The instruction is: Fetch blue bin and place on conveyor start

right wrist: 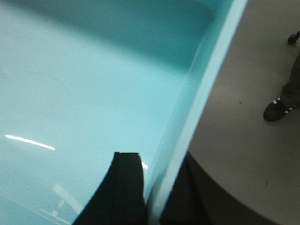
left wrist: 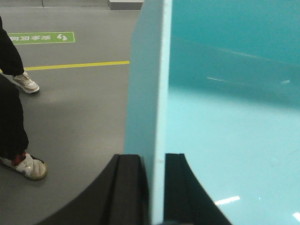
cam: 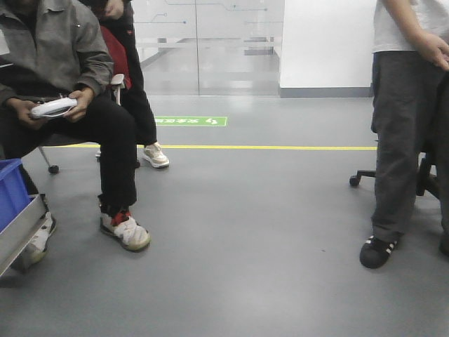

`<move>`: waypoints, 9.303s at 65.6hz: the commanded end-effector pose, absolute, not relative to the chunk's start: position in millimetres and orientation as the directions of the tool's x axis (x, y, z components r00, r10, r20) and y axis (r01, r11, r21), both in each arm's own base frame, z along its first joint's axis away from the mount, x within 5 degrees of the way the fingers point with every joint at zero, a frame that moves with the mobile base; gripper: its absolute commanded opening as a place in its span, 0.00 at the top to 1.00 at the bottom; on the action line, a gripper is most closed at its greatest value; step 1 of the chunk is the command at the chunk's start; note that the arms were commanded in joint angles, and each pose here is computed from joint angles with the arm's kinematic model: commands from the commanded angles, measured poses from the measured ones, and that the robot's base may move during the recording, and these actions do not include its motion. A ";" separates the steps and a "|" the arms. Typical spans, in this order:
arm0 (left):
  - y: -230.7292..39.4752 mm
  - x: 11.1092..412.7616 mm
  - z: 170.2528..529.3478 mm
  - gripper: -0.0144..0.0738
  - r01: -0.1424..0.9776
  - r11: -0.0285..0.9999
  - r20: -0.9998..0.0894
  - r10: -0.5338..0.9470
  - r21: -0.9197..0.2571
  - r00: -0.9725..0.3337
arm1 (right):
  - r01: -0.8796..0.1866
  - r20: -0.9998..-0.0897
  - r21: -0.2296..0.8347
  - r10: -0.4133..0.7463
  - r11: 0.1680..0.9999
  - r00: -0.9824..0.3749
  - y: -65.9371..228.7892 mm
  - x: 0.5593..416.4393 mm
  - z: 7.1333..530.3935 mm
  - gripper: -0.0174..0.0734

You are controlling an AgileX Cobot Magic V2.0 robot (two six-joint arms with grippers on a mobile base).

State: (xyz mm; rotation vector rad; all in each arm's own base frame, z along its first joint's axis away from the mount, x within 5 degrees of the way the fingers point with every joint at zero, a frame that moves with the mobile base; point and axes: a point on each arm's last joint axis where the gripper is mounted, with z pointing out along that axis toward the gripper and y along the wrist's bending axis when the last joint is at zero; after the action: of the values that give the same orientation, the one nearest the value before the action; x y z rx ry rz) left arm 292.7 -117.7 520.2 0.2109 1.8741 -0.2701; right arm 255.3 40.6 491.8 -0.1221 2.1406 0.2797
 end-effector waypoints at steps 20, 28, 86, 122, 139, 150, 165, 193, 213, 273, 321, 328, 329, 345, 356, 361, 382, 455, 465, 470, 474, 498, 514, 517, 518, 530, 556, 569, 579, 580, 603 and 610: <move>-115.3 286.8 535.9 0.96 0.295 0.949 -0.974 -0.047 -0.113 -0.222 | -0.195 -0.854 0.101 -0.015 0.975 -0.520 36.5 251.7 497.3 0.98; -115.3 286.8 535.9 0.96 0.295 0.949 -0.974 -0.047 -0.113 -0.222 | -0.195 -0.854 0.101 -0.015 0.975 -0.520 36.5 251.7 497.3 0.98; -115.3 286.8 535.9 0.96 0.295 0.949 -0.974 -0.047 -0.113 -0.222 | -0.195 -0.854 0.101 -0.015 0.975 -0.520 36.5 251.7 497.3 0.98; -114.1 287.3 535.9 0.96 0.291 0.950 -0.974 -0.048 -0.113 -0.222 | -0.195 -0.854 0.101 -0.015 0.975 -0.520 36.5 251.7 497.3 0.98; -114.1 287.3 535.9 0.96 0.291 0.950 -0.974 -0.048 -0.113 -0.222 | -0.195 -0.854 0.101 -0.015 0.975 -0.520 36.5 251.7 497.3 0.98; -113.9 287.3 535.9 0.96 0.290 0.951 -0.974 -0.046 -0.111 -0.221 | -0.195 -0.854 0.101 -0.015 0.975 -0.520 36.5 251.7 497.3 0.98; -113.8 287.4 535.9 0.96 0.289 0.951 -0.974 -0.045 -0.109 -0.220 | -0.195 -0.854 0.101 -0.015 0.975 -0.520 36.5 251.7 497.3 0.98; -113.8 287.4 535.9 0.96 0.289 0.951 -0.974 -0.045 -0.109 -0.220 | -0.195 -0.854 0.101 -0.015 0.975 -0.520 36.5 251.7 497.3 0.98; -113.8 287.4 535.9 0.96 0.289 0.951 -0.974 -0.045 -0.109 -0.220 | -0.195 -0.854 0.101 -0.015 0.975 -0.520 36.5 251.7 497.3 0.98; -114.8 289.7 534.1 0.96 0.288 0.951 -0.973 -0.043 -0.108 -0.225 | -0.195 -0.854 0.101 -0.015 0.975 -0.520 36.5 251.7 497.3 0.98; -114.9 289.7 534.7 0.96 0.290 0.951 -0.975 -0.045 -0.109 -0.219 | -0.195 -0.854 0.101 -0.015 0.975 -0.520 36.5 251.7 497.3 0.98; -114.9 289.7 534.7 0.96 0.289 0.951 -0.975 -0.044 -0.109 -0.220 | -0.195 -0.860 0.101 -0.013 0.976 -0.510 36.5 252.3 498.2 0.98; -114.8 289.6 534.1 0.96 0.288 0.951 -0.973 -0.042 -0.108 -0.226 | -0.194 -0.863 0.101 -0.011 0.976 -0.504 36.5 252.6 498.7 0.98; -109.9 283.2 494.8 0.96 0.226 0.971 -0.834 0.065 -0.073 -0.548 | -0.214 -0.795 0.143 -0.017 0.966 -0.606 40.2 248.6 485.3 0.98; -114.8 294.4 432.3 0.96 0.220 0.975 -0.719 0.128 -0.036 -0.684 | -0.189 -0.731 0.165 -0.008 0.968 -0.682 41.5 262.7 441.7 0.98; -117.5 299.7 398.0 0.96 0.228 0.973 -0.681 0.150 -0.025 -0.717 | -0.168 -0.709 0.182 0.011 0.969 -0.705 42.2 271.9 412.8 0.98; -107.6 315.9 315.6 0.96 0.213 0.976 -0.713 0.112 -0.054 -0.692 | -0.104 -0.634 0.186 0.039 0.977 -0.772 43.4 316.1 329.6 0.98; -25.2 268.8 359.2 0.74 -0.003 0.998 -0.717 0.042 0.061 -0.696 | -0.105 -0.720 0.000 -0.073 0.994 -0.690 22.1 286.5 367.5 0.77; -16.1 243.8 349.5 0.96 -0.015 0.997 -0.729 0.043 0.074 -0.684 | -0.043 -0.714 0.006 -0.026 0.999 -0.700 5.8 274.8 360.3 0.98; -14.5 231.3 339.7 0.96 -0.007 0.996 -0.737 0.057 0.084 -0.674 | 0.001 -0.703 0.007 0.006 1.000 -0.711 -5.9 266.9 348.8 0.98; -13.4 218.8 332.3 0.96 0.000 0.997 -0.749 0.062 0.083 -0.660 | 0.025 -0.692 0.005 0.022 1.000 -0.721 -11.8 257.1 337.2 0.98; -6.8 135.9 305.2 0.96 0.027 0.998 -0.885 0.058 0.051 -0.463 | 0.049 -0.818 -0.010 0.020 0.999 -0.575 -10.8 170.1 290.3 0.98; 0.1 80.8 319.3 0.96 0.019 0.999 -0.975 0.046 0.042 -0.218 | 0.055 -0.954 -0.023 -0.005 0.998 -0.300 -6.7 105.1 296.3 0.98; 1.4 71.4 322.9 0.96 0.017 0.999 -0.984 0.042 0.040 -0.171 | 0.058 -0.971 -0.029 -0.014 0.998 -0.238 -6.0 92.8 301.6 0.98; 1.7 68.9 323.8 0.96 0.016 0.999 -0.986 0.042 0.040 -0.158 | 0.058 -0.975 -0.029 -0.016 0.998 -0.219 -5.8 89.4 303.4 0.98; 4.6 45.4 330.4 0.96 0.012 1.000 -0.999 0.028 0.028 -0.044 | 0.065 -0.999 -0.033 -0.032 0.997 -0.013 -3.2 51.7 318.3 0.98; 5.1 41.6 331.1 0.96 0.011 1.000 -0.999 0.026 0.026 -0.026 | 0.065 -0.999 -0.029 -0.031 0.997 0.029 -2.6 44.7 320.7 0.98; 5.1 41.6 331.1 0.96 0.011 1.000 -0.999 0.026 0.026 -0.026 | 0.065 -0.999 -0.029 -0.031 0.997 0.029 -2.6 44.7 320.7 0.98; 5.1 41.6 331.1 0.96 0.011 1.000 -0.999 0.026 0.026 -0.026 | 0.065 -0.999 -0.029 -0.031 0.997 0.029 -2.6 44.7 320.7 0.98; 5.1 41.6 331.1 0.96 0.011 1.000 -0.999 0.026 0.026 -0.026 | 0.065 -0.999 -0.029 -0.031 0.997 0.029 -2.6 44.7 320.7 0.98; 3.7 39.6 299.7 0.96 -0.066 0.997 -0.999 0.032 0.032 -0.011 | 0.065 -0.999 -0.029 -0.031 0.997 0.029 -2.6 44.7 320.7 0.98; 5.5 42.0 274.3 0.96 -0.118 0.993 -0.998 0.038 0.031 0.057 | 0.065 -0.999 -0.029 -0.031 0.997 0.029 -2.6 44.7 320.7 0.99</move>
State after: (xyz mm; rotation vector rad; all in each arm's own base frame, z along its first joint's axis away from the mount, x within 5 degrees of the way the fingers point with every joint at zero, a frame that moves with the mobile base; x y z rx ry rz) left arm 41.2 5.3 286.5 -0.0501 1.5887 0.1005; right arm 45.5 -2.2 319.1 0.0289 1.5663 -0.0604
